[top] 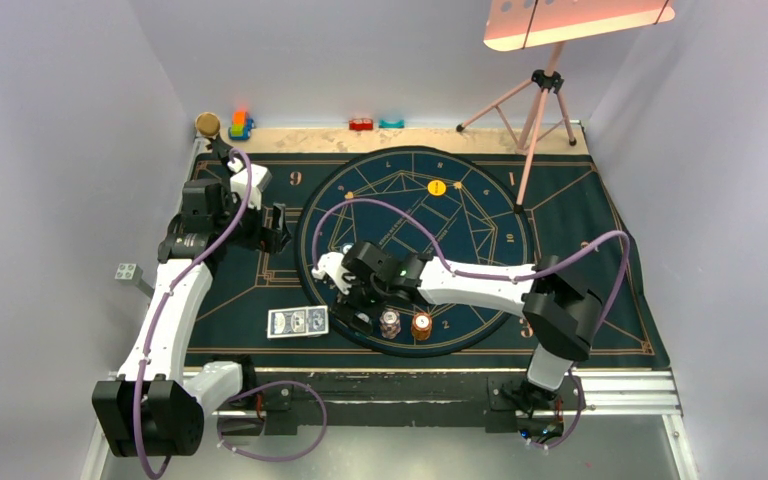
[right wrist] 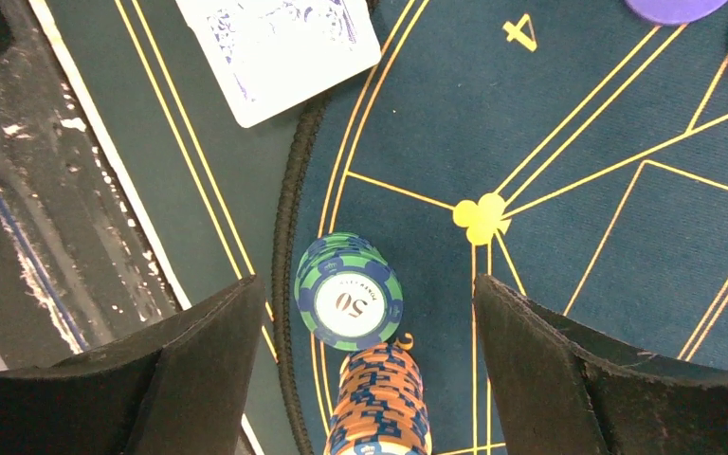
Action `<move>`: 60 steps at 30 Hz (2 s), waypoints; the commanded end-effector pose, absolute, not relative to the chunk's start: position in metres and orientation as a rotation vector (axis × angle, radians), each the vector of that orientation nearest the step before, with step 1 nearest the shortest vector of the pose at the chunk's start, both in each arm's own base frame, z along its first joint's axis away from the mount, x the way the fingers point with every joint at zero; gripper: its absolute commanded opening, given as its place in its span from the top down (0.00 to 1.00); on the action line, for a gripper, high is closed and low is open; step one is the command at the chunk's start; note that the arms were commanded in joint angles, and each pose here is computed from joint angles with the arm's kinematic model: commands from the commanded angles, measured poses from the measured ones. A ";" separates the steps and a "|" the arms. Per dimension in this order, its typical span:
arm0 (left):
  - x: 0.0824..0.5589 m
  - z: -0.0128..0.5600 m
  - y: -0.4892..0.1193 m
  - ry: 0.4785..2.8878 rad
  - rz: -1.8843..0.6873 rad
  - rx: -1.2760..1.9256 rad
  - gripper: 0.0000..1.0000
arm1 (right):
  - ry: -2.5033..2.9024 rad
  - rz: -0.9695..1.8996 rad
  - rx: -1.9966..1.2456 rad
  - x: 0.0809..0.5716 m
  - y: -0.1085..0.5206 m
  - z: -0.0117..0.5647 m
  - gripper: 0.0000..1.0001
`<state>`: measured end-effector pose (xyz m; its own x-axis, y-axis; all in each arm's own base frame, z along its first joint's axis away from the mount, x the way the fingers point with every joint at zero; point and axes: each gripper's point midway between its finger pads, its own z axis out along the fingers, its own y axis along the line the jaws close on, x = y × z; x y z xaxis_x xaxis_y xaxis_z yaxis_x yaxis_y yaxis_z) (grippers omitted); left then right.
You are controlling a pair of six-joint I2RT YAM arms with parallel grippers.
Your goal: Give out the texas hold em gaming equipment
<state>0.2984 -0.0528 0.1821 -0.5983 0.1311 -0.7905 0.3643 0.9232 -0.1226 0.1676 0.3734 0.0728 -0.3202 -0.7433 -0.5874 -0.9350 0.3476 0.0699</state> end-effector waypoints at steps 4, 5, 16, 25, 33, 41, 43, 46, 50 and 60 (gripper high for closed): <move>0.302 0.188 -0.048 2.190 -0.332 0.309 0.00 | 2.159 0.502 -1.513 0.167 0.375 0.046 0.21; 0.302 0.188 -0.048 2.193 -0.333 0.306 0.00 | 2.159 0.497 -1.514 0.168 0.375 0.043 0.22; 0.302 0.187 -0.047 2.193 -0.328 0.307 0.00 | 2.144 0.504 -1.487 0.169 0.376 0.049 0.43; 0.301 0.187 -0.048 2.192 -0.333 0.317 0.00 | 2.139 0.546 -1.504 0.162 0.375 0.057 0.43; 0.300 0.188 -0.048 2.188 -0.334 0.322 0.00 | 2.128 0.559 -1.471 0.161 0.375 0.068 0.46; 0.299 0.190 -0.048 2.177 -0.331 0.325 0.00 | 2.163 0.540 -1.499 0.158 0.370 0.055 0.39; 0.298 0.191 -0.049 2.174 -0.332 0.328 0.00 | 2.163 0.532 -1.509 0.158 0.369 0.054 0.36; 0.298 0.191 -0.048 2.172 -0.331 0.329 0.00 | 2.160 0.534 -1.519 0.158 0.370 0.053 0.35; 0.298 0.193 -0.048 2.165 -0.326 0.330 0.00 | 2.171 0.531 -1.529 0.158 0.370 0.048 0.38; 0.297 0.194 -0.048 2.159 -0.327 0.329 0.00 | 2.158 0.544 -1.513 0.159 0.373 0.052 0.57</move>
